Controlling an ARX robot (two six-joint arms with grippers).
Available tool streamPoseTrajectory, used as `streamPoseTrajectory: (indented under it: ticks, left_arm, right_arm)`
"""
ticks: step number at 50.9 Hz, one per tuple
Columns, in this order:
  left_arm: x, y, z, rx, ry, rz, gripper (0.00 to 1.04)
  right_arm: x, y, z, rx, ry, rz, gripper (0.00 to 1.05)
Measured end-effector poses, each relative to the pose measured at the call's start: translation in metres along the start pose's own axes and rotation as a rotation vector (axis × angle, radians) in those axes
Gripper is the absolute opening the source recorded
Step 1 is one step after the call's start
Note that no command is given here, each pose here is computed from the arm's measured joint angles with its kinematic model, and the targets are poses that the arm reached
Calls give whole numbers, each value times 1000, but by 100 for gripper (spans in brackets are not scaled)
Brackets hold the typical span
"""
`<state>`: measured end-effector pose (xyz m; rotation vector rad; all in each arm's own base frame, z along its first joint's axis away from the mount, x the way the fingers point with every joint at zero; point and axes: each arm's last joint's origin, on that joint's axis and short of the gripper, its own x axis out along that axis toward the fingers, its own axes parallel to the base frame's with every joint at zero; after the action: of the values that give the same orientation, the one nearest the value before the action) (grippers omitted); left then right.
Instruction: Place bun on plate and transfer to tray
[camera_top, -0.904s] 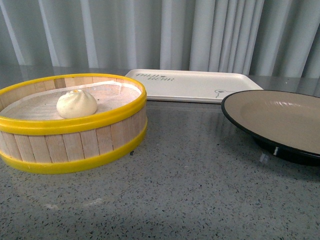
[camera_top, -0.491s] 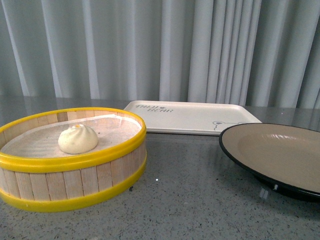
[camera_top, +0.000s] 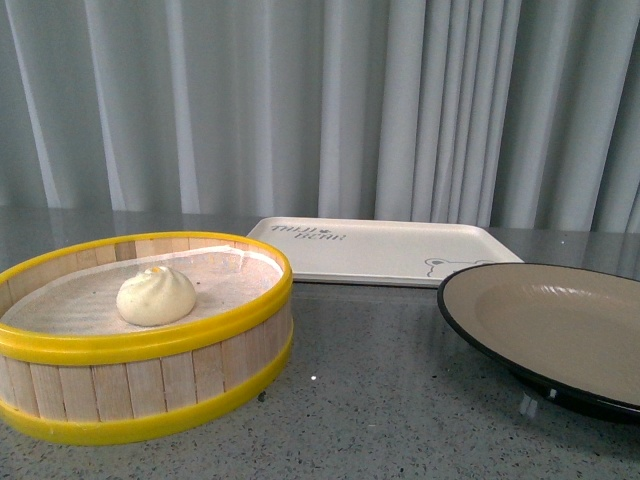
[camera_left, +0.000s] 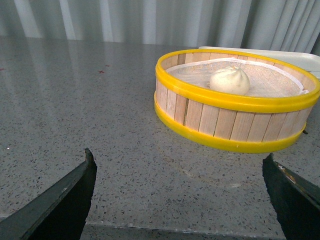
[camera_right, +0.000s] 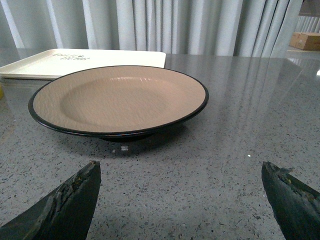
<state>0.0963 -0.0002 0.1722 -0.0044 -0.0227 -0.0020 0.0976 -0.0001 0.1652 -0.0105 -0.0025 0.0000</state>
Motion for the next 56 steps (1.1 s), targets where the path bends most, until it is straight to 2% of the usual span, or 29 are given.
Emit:
streamPoseTrajectory:
  ticks: [11, 16, 22, 29, 35, 40, 56]
  left_arm:
    - [0, 0, 0, -8, 6, 16, 98]
    - [3, 3, -4, -156, 53, 197, 98]
    - [10, 7, 3, -273, 2, 216, 98]
    - [23, 12, 30, -317, -119, 162, 98]
    - [52, 13, 62, -280, -189, 12, 98]
    - [76, 11, 75, -229, -142, -87, 98]
    - [148, -1, 105, -145, 27, -191, 98]
  right_arm:
    - [0, 0, 0, 0, 0, 0, 96]
    - [0, 0, 0, 0, 0, 0, 96]
    - [0, 0, 0, 0, 0, 0, 96]
    - [0, 0, 0, 0, 0, 0, 96]
    - [0, 0, 0, 0, 0, 0, 96]
    - [0, 0, 0, 0, 0, 0, 96]
    - [0, 0, 0, 0, 0, 0, 96]
